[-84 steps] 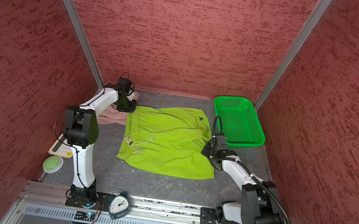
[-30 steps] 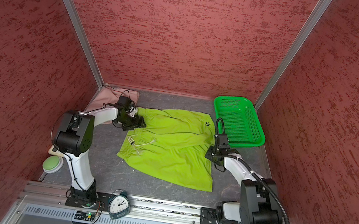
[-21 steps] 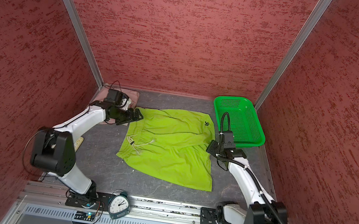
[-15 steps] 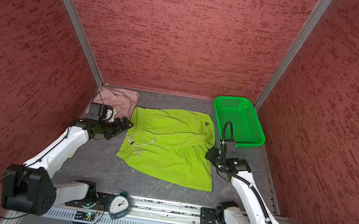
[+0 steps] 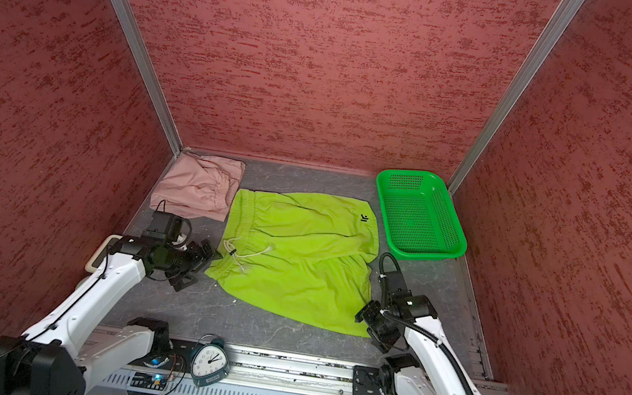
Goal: Fold and stack the shorts
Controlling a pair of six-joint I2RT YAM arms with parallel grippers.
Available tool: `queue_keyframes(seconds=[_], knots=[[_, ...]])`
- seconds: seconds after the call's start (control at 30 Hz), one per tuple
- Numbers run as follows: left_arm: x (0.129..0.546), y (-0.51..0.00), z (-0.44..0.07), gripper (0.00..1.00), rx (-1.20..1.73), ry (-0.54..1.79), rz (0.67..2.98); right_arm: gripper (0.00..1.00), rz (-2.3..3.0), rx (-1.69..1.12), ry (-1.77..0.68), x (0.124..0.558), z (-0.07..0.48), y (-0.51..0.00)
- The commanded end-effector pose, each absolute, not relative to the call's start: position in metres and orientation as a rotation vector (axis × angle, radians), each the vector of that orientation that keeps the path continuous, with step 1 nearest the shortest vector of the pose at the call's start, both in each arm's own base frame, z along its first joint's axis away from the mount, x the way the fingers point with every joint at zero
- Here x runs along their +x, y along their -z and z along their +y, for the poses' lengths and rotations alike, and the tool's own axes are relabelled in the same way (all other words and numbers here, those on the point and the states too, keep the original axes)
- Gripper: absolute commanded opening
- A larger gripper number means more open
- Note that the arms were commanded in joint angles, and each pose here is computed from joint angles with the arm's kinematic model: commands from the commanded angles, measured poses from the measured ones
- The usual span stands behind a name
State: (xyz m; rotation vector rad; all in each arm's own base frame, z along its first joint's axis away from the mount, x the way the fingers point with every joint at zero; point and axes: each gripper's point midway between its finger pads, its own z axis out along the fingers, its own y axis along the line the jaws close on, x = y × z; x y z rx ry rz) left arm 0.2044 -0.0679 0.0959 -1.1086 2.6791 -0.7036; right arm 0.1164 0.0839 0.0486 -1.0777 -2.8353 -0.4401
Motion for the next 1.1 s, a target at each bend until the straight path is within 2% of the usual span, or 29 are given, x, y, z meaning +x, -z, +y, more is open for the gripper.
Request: queue_keyframes(seconds=[0.0,0.23,0.5,0.63,0.77,0.8,0.93,1.07], knots=[[0.189,-0.088,-0.068,0.99,-1.189,0.686,2.694,0.73,-2.816,-1.049,0.430,0.118,0.090,-0.052],[0.182,-0.081,-0.065,0.99,-1.234,0.673,2.637,0.72,-2.855,-1.184,0.410,0.134,0.096,-0.030],[0.178,-0.066,-0.069,0.99,-1.236,0.688,2.635,0.55,-2.867,-1.309,0.354,0.120,0.083,0.001],[0.183,-0.062,-0.071,1.00,-1.209,0.679,2.639,0.37,-2.933,-1.330,0.333,0.130,0.077,-0.001],[0.189,-0.062,-0.073,0.99,-1.180,0.689,2.621,0.04,-2.967,-1.329,0.336,0.140,0.078,-0.001],[0.190,-0.061,-0.074,0.99,-1.171,0.690,2.622,0.00,-2.968,-1.328,0.333,0.141,0.078,0.000],[0.193,-0.053,-0.076,1.00,-1.132,0.656,2.630,0.00,-2.975,-1.315,0.332,0.143,0.079,0.000],[0.197,-0.044,-0.076,0.93,-1.106,0.634,2.628,0.00,-2.994,-1.324,0.333,0.144,0.076,-0.010]])
